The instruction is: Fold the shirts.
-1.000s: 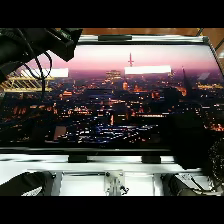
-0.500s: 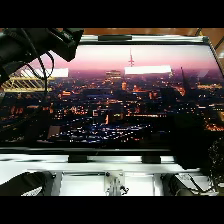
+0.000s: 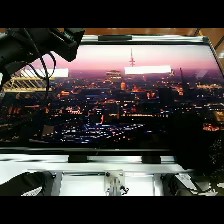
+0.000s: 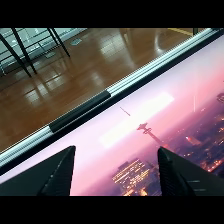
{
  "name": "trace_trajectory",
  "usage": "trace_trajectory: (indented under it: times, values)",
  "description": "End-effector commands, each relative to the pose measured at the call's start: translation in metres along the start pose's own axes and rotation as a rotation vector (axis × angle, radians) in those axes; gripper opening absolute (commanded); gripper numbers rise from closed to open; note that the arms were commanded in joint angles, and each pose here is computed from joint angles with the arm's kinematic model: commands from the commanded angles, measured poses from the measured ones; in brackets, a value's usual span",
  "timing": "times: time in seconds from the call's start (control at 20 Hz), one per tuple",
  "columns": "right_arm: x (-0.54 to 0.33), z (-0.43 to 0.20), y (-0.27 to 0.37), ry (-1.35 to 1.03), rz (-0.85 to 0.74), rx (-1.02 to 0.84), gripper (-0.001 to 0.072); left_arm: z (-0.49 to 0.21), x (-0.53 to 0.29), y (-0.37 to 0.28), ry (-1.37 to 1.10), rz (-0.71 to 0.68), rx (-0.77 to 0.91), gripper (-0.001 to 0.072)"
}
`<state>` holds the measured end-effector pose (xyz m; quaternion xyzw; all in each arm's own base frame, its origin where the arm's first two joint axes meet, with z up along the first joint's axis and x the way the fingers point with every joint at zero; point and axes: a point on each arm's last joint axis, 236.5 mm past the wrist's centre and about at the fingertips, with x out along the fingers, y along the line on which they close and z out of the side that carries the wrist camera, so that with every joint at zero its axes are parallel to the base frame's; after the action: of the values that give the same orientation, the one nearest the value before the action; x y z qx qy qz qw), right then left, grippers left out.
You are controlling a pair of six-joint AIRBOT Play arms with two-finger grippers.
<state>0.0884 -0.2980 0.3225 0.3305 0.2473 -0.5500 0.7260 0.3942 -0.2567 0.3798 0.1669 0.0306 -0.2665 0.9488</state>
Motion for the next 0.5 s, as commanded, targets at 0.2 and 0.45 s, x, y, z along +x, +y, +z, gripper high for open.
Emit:
trace_trajectory:
  times: [0.2, 0.45]
  values:
    - [0.000, 0.042, 0.009, -0.167, 0.051, 0.110, 0.0614, 0.000, 0.000, 0.000, 0.001, 0.001, 0.000, 0.0602]
    - [0.008, 0.072, 0.014, -0.262, 0.080, 0.103, 0.0615, 0.000, 0.000, 0.000, 0.001, 0.001, 0.000, 0.0602]
